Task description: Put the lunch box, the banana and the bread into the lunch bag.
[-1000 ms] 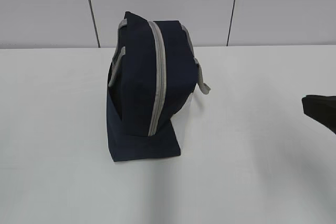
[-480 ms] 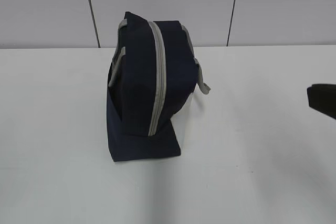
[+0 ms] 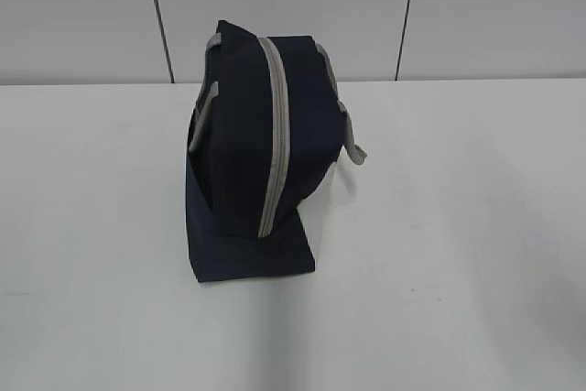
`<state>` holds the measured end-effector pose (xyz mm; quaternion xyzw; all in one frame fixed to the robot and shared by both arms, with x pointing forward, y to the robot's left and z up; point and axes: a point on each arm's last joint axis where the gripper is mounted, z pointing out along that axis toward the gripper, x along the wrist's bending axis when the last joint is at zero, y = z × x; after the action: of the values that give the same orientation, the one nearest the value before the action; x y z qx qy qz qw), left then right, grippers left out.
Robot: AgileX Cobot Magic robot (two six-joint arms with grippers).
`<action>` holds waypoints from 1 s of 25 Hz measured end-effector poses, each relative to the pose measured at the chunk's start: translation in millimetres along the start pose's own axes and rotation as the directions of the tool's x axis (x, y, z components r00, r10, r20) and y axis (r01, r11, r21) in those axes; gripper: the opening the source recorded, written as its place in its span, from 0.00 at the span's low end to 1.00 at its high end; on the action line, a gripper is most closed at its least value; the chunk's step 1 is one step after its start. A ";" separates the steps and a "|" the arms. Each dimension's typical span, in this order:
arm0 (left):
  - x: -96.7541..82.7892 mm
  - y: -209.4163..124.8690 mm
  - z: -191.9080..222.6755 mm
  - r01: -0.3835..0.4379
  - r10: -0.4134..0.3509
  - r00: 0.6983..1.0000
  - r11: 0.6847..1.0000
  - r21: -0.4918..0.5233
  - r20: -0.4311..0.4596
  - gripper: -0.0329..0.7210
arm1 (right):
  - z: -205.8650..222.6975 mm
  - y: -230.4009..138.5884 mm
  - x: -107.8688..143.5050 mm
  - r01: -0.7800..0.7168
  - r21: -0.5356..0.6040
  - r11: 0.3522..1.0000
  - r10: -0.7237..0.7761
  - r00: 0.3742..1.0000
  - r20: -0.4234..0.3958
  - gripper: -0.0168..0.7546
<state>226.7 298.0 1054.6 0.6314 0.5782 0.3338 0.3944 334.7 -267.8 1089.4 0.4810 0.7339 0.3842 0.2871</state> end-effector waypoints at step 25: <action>0.0 0.1 0.0 0.000 0.000 1.000 1.000 -0.001 0.000 0.38 | -67.1 -89.3 9.5 -0.224 0.047 0.973 0.194 0.916 0.352 0.67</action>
<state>226.7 298.0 1054.7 0.6312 0.5780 0.3342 0.3948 234.7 -300.0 1050.1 0.6285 0.6324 0.2903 0.3474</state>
